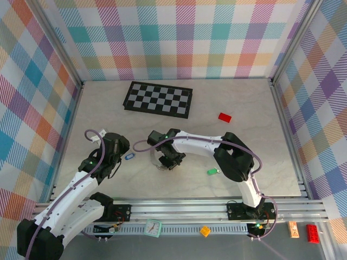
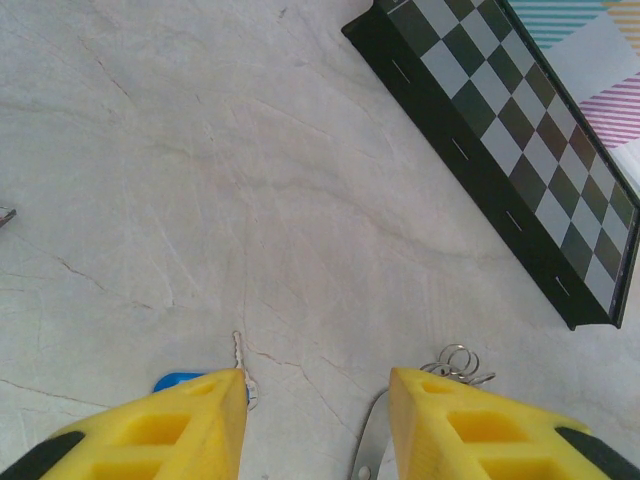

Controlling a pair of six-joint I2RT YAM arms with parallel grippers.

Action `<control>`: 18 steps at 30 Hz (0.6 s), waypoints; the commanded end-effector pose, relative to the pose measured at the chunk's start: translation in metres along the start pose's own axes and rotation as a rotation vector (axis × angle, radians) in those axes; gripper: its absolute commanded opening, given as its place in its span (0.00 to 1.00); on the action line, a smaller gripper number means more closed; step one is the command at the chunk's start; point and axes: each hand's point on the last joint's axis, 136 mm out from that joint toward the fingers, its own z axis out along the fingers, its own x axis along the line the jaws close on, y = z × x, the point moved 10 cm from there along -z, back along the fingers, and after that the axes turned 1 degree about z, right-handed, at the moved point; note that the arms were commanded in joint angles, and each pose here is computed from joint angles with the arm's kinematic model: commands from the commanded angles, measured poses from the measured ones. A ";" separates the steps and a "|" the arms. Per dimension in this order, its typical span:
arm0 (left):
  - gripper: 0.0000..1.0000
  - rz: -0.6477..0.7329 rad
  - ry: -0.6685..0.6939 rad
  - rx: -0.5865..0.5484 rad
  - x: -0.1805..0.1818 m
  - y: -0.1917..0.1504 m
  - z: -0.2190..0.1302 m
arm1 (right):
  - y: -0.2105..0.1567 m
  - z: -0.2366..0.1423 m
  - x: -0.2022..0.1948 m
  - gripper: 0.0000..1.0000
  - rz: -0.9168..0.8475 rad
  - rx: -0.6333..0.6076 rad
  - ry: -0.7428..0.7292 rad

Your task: Put the keys on the keyring

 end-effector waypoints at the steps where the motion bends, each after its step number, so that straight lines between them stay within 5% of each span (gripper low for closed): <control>1: 0.41 -0.010 0.023 -0.021 0.005 0.001 -0.001 | 0.000 0.002 0.001 0.20 -0.012 0.023 -0.022; 18: 0.41 0.008 0.030 0.005 0.010 -0.003 -0.001 | 0.005 -0.025 0.008 0.26 -0.012 -0.056 0.086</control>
